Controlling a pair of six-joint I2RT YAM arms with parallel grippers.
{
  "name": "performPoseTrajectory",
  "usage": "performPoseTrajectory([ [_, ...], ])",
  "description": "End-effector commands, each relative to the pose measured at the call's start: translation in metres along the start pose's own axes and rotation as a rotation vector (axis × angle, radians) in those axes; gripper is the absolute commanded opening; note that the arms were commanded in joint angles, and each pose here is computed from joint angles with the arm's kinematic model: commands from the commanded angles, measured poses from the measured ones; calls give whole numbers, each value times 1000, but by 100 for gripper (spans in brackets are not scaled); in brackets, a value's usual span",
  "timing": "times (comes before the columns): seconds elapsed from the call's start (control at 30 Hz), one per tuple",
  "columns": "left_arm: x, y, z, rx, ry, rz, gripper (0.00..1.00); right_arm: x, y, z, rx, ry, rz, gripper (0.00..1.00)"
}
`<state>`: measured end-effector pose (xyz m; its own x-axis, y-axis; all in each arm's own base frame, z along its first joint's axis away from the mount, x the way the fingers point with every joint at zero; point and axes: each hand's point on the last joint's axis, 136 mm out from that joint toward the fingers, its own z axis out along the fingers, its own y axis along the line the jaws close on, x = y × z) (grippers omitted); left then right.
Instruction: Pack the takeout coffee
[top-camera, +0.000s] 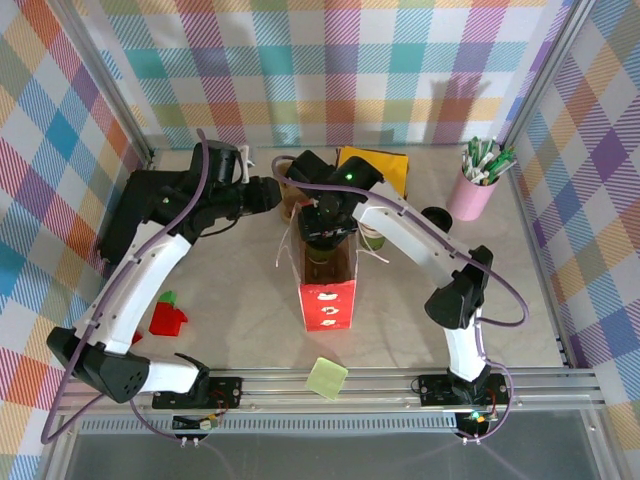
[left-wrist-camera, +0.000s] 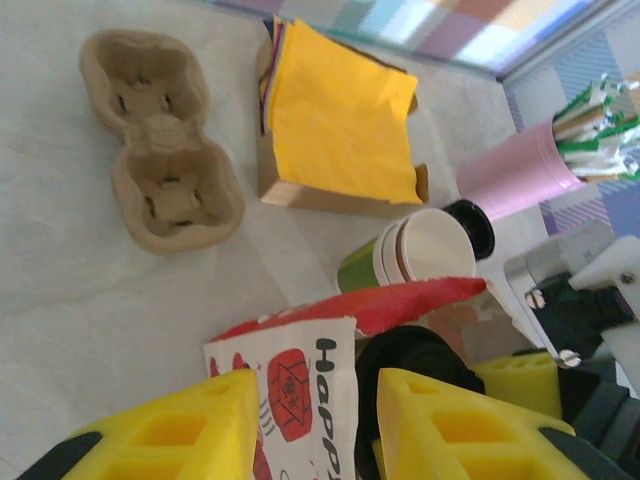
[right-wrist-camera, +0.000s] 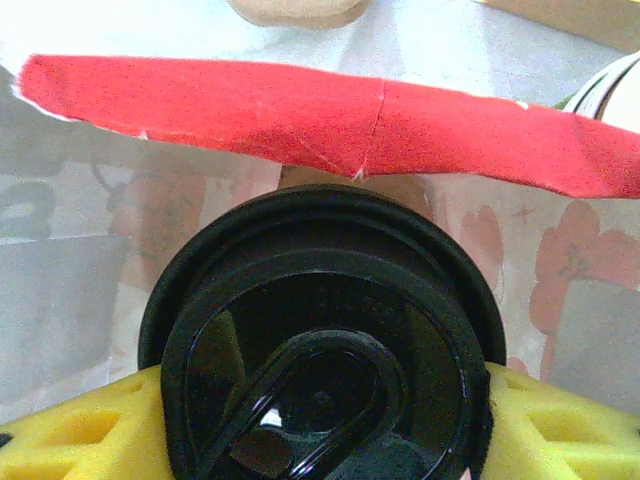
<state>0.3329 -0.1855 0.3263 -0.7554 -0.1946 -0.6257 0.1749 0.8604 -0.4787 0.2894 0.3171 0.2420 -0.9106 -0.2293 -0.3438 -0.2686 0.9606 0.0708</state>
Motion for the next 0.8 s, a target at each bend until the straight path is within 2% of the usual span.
performPoseTrajectory([
  [0.0,2,-11,1,65,47,0,36,5,-3,6,27,54,20,50],
  [0.77,16,-7,30,93,103,24,35,12,1,51,60,109,61,50],
])
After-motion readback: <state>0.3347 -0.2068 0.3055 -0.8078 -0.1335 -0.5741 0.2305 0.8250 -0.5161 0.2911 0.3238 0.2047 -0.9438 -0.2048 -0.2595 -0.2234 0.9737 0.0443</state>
